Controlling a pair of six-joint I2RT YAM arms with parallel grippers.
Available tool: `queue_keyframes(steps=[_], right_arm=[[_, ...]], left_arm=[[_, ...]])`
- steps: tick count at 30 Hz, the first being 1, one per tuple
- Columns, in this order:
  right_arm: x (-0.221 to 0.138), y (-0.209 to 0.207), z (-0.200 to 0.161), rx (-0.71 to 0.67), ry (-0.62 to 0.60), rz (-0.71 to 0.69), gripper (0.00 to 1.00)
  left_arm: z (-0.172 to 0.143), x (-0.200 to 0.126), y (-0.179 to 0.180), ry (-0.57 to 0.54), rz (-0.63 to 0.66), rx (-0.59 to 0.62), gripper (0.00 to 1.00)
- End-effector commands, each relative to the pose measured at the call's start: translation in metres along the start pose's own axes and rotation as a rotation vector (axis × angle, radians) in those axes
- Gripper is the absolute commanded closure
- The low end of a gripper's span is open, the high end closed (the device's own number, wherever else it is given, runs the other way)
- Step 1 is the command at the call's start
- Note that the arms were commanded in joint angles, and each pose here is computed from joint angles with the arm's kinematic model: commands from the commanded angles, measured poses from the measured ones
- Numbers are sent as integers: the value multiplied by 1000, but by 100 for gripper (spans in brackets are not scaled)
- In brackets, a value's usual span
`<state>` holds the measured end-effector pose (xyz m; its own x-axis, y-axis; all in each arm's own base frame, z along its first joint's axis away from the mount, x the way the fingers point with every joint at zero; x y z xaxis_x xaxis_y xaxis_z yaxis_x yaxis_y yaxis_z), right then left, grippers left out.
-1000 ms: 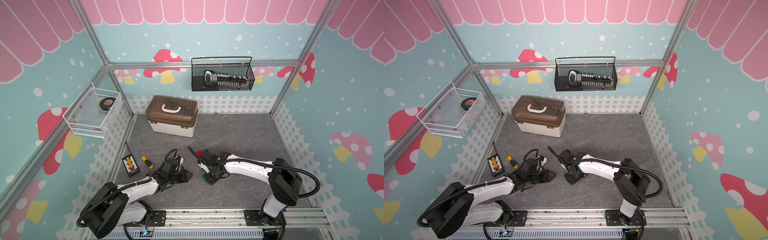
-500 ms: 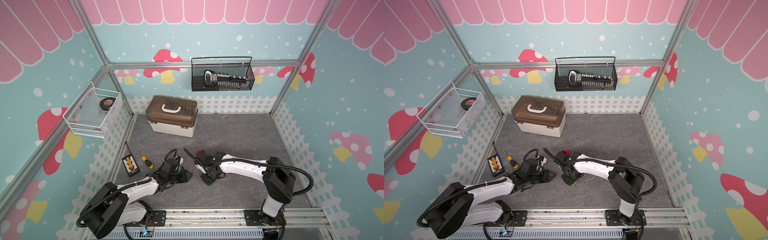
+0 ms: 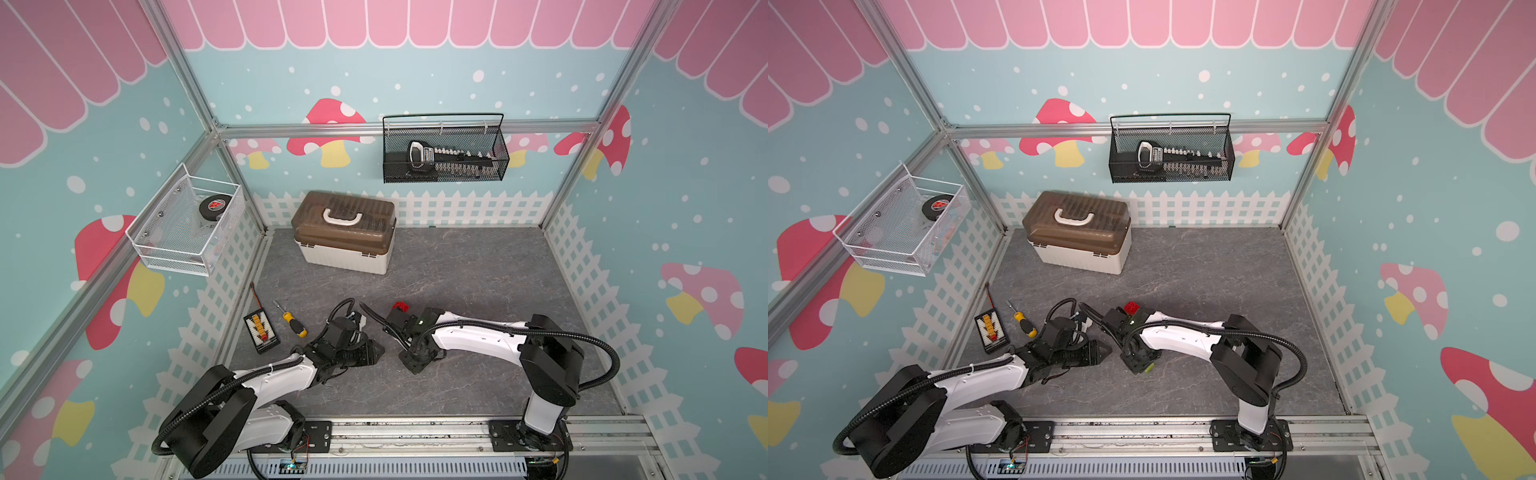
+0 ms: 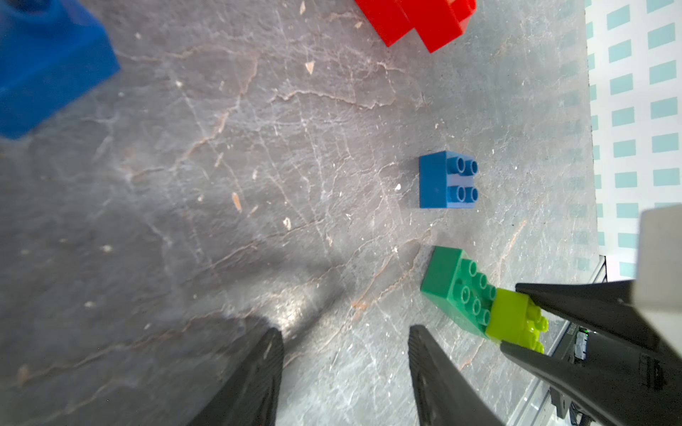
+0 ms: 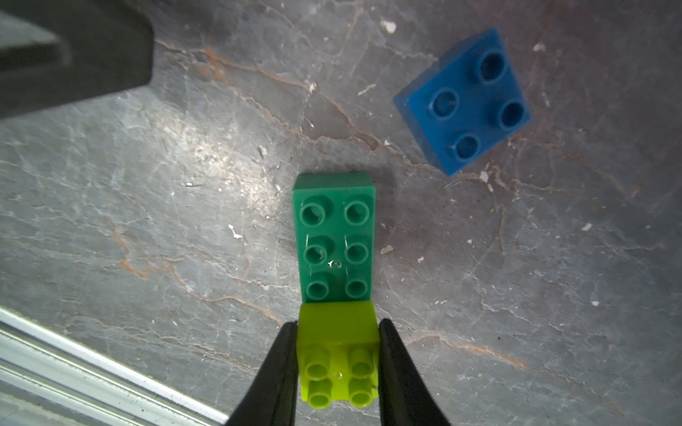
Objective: Assemble the letter y with lego
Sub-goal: Assemble the lego brick with the lego brick.
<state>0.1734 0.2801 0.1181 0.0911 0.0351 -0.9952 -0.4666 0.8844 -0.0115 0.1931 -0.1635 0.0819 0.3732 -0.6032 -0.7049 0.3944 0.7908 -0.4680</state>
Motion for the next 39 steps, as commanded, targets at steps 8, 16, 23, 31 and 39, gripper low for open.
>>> queue_keyframes(steps=[8,16,23,31,39], right_arm=[[20,-10,-22,42,73,-34,85],[21,-13,-19,11,81,-47,84],[-4,-35,-3,-56,39,-108,79],[-15,-32,8,-70,-1,-57,57],[-38,-43,27,-8,-93,-34,53]], left_arm=[[-5,0,7,3,39,-2,43],[-7,0,8,0,47,-10,43],[-5,-2,7,-2,49,-7,43],[-4,-2,8,-4,55,-13,43],[-1,-4,7,-6,59,-9,43]])
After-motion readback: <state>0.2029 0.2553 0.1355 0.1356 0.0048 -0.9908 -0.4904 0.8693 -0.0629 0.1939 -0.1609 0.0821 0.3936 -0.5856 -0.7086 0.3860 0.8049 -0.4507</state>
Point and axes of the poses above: each gripper's point midway between its finger pads, its own x axis out along the fingers, its own y axis along the line the jaws close on, z = x × y, the point moved 7 cm from there along -x, back along the fingers, and after that the axes turned 15 degrees about x, right-handed, at the moved point
